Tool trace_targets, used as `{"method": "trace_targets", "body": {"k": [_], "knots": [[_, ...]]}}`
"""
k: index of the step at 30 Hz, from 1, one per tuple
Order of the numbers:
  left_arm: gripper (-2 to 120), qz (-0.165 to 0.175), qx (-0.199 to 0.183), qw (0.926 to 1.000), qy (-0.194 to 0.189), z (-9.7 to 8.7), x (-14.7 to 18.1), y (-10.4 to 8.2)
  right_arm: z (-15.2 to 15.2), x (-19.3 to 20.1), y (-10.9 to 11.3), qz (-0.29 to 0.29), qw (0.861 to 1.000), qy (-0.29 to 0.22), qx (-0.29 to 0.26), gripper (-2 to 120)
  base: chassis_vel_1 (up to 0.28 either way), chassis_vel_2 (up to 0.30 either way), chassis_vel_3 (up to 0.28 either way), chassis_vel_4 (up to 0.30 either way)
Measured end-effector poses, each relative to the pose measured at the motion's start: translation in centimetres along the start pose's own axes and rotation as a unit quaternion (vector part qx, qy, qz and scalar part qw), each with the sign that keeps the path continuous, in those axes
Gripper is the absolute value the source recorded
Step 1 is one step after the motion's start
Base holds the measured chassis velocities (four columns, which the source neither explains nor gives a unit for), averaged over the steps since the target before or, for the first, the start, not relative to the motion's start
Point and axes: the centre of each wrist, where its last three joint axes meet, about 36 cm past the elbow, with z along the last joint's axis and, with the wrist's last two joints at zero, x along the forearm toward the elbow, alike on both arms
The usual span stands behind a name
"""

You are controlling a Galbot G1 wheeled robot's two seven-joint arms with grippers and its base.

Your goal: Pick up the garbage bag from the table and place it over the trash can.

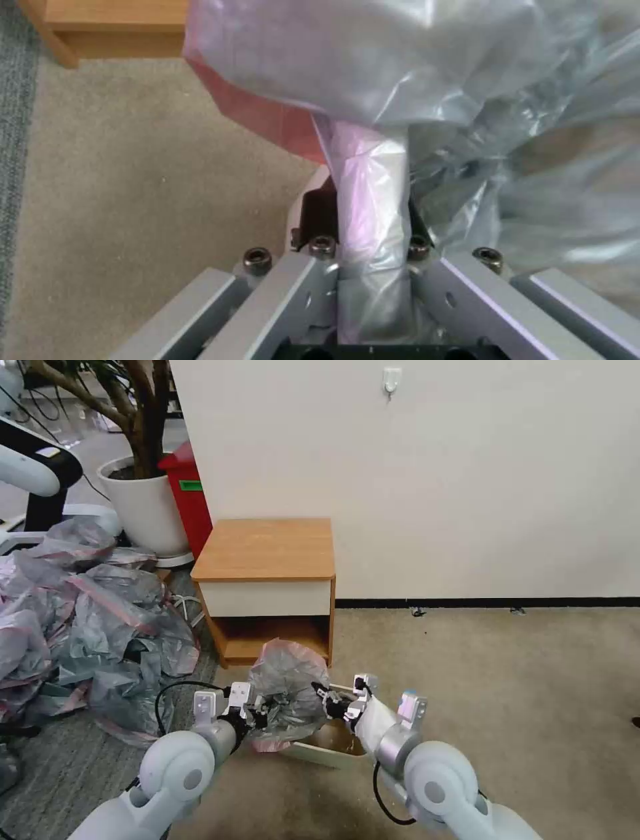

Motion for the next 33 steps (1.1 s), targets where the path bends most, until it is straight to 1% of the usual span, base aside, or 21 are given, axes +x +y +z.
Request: {"method": "trace_targets", "body": {"k": [1, 3, 6, 7, 8, 9, 14, 19, 23, 28, 33], "knots": [[3, 0.000, 0.000, 1.0000, 0.000, 0.0, 0.0, 0.0, 0.0, 0.0, 0.0, 0.000, 1.000, 0.000, 0.000, 0, 0.000, 0.000, 0.000, 0.000], [3, 0.001, -0.001, 1.0000, 0.000, 0.1, 0.0, 0.0, -1.3, 0.3, -0.7, 0.010, 1.000, -0.013, 0.002, 0, 0.000, 0.000, 0.000, 0.000], [3, 0.002, -0.001, 1.0000, 0.000, 0.1, -0.1, -0.1, -1.9, 0.4, -1.0, 0.012, 1.000, -0.017, 0.001, 0, 0.000, 0.000, 0.000, 0.000], [3, 0.002, -0.001, 1.0000, 0.001, 0.1, -0.1, -0.1, -2.8, 0.7, -1.4, 0.017, 1.000, -0.024, 0.001, 0, 0.000, 0.000, 0.000, 0.000], [3, 0.002, -0.001, 1.0000, 0.001, 0.1, -0.1, -0.1, -2.8, 0.7, -1.4, 0.017, 1.000, -0.024, 0.001, 0, 0.000, 0.000, 0.000, 0.000], [3, 0.003, -0.002, 1.0000, 0.001, 0.1, -0.1, -0.1, -3.7, 1.1, -1.8, 0.021, 0.999, -0.029, 0.003, 0, 0.000, 0.000, 0.000, 0.000], [3, 0.003, -0.002, 1.0000, 0.000, 0.1, -0.1, -0.1, -4.7, 1.7, -2.6, 0.032, 0.999, -0.032, 0.012, 0, 0.000, 0.000, 0.000, 0.000], [3, 0.004, 0.000, 1.0000, -0.003, 0.0, -0.1, 0.0, -5.3, 2.5, -3.6, 0.055, 0.998, -0.020, 0.026, 0, 0.000, 0.000, 0.000, 0.000], [3, 0.004, 0.004, 1.0000, -0.008, -0.1, -0.1, 0.1, -5.9, 3.2, -4.6, 0.086, 0.995, 0.001, 0.043, 0, 0.000, 0.000, 0.000, 0.000], [3, 0.004, 0.006, 0.9999, -0.012, -0.1, -0.1, 0.0, -5.8, 3.5, -5.0, 0.106, 0.993, 0.014, 0.048, 0, 0.000, 0.000, 0.000, 0.000], [3, 0.007, 0.013, 0.9997, -0.021, -0.1, -0.2, 0.0, -5.4, 3.9, -5.5, 0.133, 0.989, 0.044, 0.055, 0, 0.000, 0.000, 0.000, 0.000]]}}
